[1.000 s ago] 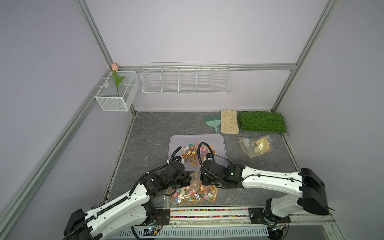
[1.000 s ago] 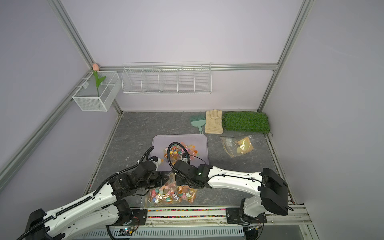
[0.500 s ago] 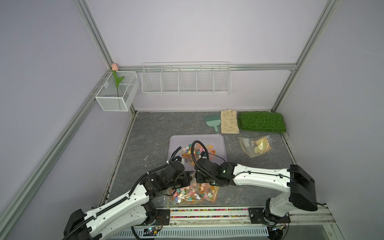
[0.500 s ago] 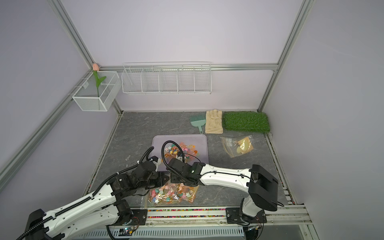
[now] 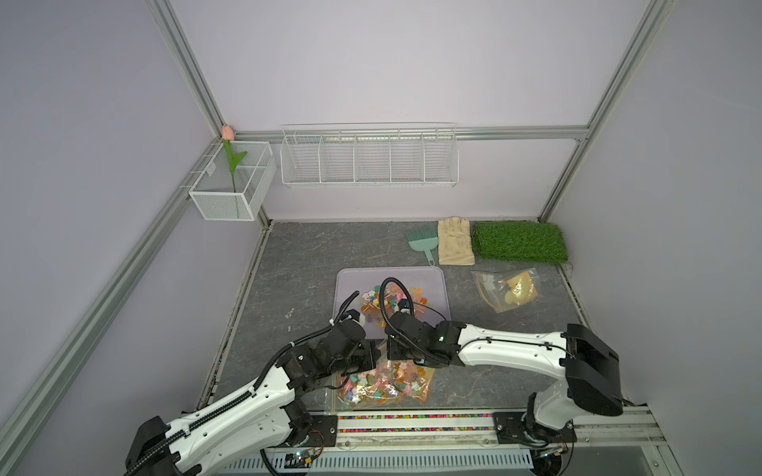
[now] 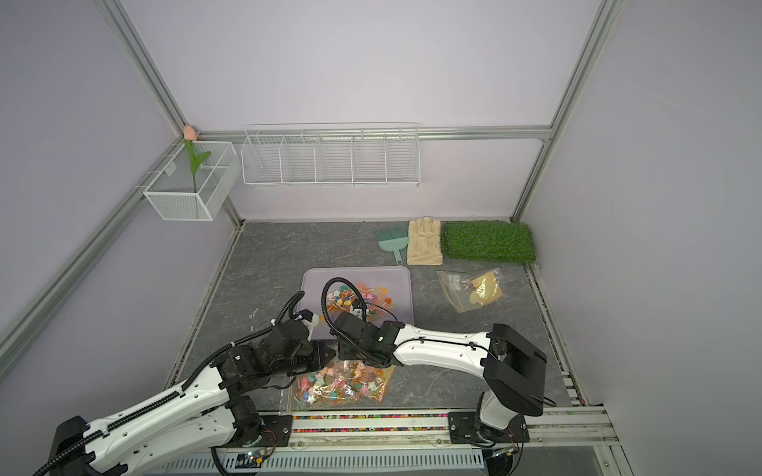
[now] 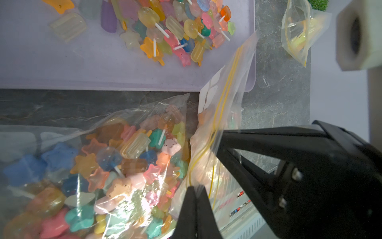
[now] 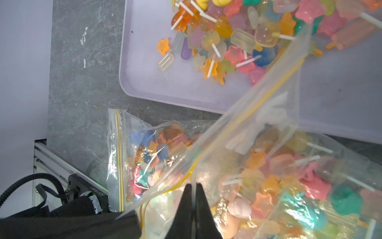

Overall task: Pour candies out of the ziploc bag
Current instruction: Open the ziploc bag at the center of the board.

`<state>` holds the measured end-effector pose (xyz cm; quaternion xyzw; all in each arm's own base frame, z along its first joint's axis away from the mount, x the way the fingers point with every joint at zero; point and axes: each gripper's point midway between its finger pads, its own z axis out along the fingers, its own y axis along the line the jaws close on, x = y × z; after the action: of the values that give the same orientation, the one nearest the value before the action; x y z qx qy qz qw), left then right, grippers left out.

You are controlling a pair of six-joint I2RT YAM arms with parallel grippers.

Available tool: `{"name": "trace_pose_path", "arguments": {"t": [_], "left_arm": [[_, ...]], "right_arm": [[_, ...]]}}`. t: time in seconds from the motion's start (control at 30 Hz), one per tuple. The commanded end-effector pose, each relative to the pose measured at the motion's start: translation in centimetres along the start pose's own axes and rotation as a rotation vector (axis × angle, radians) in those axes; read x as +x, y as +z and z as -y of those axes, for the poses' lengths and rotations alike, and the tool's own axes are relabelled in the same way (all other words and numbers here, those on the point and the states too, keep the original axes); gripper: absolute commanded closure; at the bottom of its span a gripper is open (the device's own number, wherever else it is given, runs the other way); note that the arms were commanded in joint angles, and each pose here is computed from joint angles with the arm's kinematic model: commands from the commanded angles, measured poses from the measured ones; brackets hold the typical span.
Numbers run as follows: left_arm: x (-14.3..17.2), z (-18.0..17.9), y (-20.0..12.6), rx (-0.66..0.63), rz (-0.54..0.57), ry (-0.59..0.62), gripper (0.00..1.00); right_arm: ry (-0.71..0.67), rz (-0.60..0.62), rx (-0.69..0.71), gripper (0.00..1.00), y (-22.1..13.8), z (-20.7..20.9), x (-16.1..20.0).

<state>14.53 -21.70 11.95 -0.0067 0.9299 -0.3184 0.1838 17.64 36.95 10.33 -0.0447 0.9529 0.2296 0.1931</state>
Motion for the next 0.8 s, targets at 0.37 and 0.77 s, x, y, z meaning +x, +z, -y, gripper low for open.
{"name": "trace_pose_path", "arguments": {"t": [0.37,0.77], "left_arm": [[-0.1,-3.2,-0.8,-0.114,0.067,-0.048,1.00],[-1.0,-2.2,-1.4,-0.099,0.092,-0.027,0.48]], "right_arm": [[0.009,0.046,0.154,0.93,-4.7,4.6,0.9],[-0.068,0.044,0.129,0.91,-4.9,3.1,0.1]]}}
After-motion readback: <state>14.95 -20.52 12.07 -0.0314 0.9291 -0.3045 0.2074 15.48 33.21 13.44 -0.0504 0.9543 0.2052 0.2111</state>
